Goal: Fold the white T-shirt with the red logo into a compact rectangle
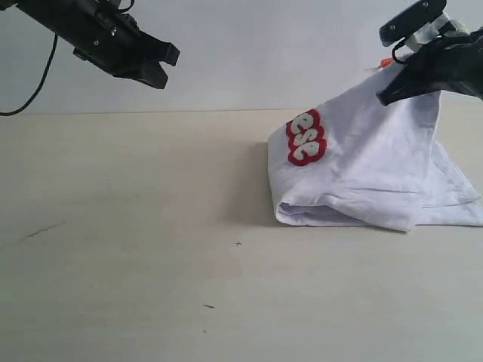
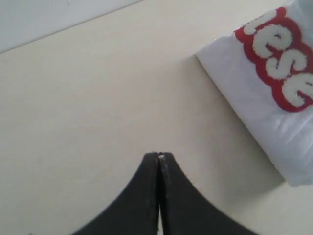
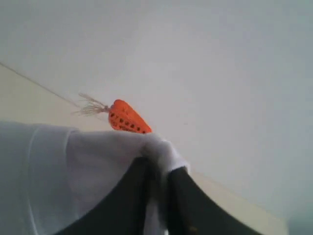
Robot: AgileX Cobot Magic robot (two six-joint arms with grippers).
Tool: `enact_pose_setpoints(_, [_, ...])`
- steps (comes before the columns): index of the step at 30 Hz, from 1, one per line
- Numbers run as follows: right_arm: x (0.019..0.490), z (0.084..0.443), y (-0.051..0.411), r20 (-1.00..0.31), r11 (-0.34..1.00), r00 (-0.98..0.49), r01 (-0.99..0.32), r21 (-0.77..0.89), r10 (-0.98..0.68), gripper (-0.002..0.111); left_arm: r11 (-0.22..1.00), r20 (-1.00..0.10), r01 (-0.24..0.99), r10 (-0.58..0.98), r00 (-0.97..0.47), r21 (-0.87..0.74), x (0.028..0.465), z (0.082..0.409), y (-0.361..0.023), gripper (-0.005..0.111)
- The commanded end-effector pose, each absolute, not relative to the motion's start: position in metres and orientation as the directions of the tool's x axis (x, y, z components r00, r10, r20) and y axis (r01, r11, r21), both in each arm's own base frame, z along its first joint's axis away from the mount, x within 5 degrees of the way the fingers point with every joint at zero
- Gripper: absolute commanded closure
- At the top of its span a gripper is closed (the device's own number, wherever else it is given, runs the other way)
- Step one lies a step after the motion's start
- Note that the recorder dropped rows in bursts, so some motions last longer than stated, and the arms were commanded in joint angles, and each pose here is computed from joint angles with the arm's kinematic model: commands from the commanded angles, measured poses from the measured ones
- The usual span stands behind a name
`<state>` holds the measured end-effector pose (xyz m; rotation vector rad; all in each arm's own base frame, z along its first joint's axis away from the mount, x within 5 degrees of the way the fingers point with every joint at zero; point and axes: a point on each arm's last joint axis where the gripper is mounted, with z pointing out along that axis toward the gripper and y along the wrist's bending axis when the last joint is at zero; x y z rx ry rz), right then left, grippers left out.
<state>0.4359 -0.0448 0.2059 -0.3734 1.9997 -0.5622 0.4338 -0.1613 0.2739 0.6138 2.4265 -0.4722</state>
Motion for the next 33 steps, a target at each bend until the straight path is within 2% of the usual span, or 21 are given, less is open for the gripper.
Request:
enact_pose_setpoints(1, [0.436, 0.204, -0.059, -0.697, 0.785, -0.516, 0.075, -0.615, -0.497, 0.062, 0.832, -0.642, 0.527, 0.308, -0.702, -0.176, 0.434, 0.280, -0.161, 0.107])
enact_pose_setpoints(2, [0.436, 0.203, -0.059, -0.710, 0.800, -0.525, 0.087, -0.593, -0.469, 0.058, 0.831, -0.640, 0.527, 0.310, -0.704, -0.177, 0.433, 0.280, -0.161, 0.107])
enact_pose_setpoints(4, [0.433, 0.202, -0.061, -0.759, 0.847, -0.547, 0.156, -0.508, -0.354, 0.063, 0.826, -0.628, 0.533, 0.321, -0.709, -0.180, 0.432, 0.279, -0.161, 0.107])
enact_pose_setpoints(5, [0.430, 0.199, -0.062, -0.781, 0.879, -0.573, 0.206, -0.430, -0.248, 0.069, 0.825, -0.623, 0.535, 0.323, -0.712, -0.182, 0.431, 0.279, -0.161, 0.107])
enact_pose_setpoints(6, [0.427, 0.193, -0.061, -0.758, 0.899, -0.623, 0.197, -0.391, -0.192, 0.084, 0.824, -0.621, 0.536, 0.325, -0.713, -0.183, 0.431, 0.280, -0.161, 0.107])
enact_pose_setpoints(7, [0.425, 0.181, -0.057, -0.710, 0.920, -0.677, 0.124, -0.372, -0.196, 0.098, 0.821, -0.624, 0.542, 0.331, -0.708, -0.178, 0.430, 0.281, -0.161, 0.107])
enact_pose_setpoints(9, [0.425, 0.163, -0.049, -0.637, 0.905, -0.718, 0.022, -0.424, -0.281, 0.108, 0.819, -0.645, 0.548, 0.328, -0.690, -0.169, 0.426, 0.294, -0.159, 0.107])
enact_pose_setpoints(15, [0.424, 0.125, -0.005, -0.567, 0.902, -0.745, -0.109, -0.417, -0.352, 0.108, 0.842, -0.722, 0.524, 0.285, -0.631, -0.126, 0.394, 0.327, -0.142, 0.107])
enact_pose_setpoints(19, [0.421, 0.128, 0.003, -0.609, 0.932, -0.734, -0.094, -0.349, -0.302, 0.108, 0.854, -0.734, 0.509, 0.276, -0.620, -0.108, 0.383, 0.328, -0.134, 0.107])
enact_pose_setpoints(24, [0.416, 0.167, 0.008, -0.705, 0.958, -0.663, -0.070, -0.276, -0.252, 0.108, 0.863, -0.769, 0.497, 0.254, -0.586, -0.094, 0.373, 0.326, -0.130, 0.107])
enact_pose_setpoints(27, [0.407, 0.204, 0.014, -0.780, 0.973, -0.586, -0.078, -0.218, -0.221, 0.108, 0.899, -0.859, 0.433, 0.168, -0.483, -0.068, 0.355, 0.338, -0.119, 0.107])
enact_pose_setpoints(33, [0.391, 0.260, 0.013, -0.874, 0.992, -0.471, -0.005, -0.130, -0.117, 0.108, 0.924, -0.934, 0.378, 0.085, -0.346, -0.055, 0.305, 0.365, -0.099, 0.107])
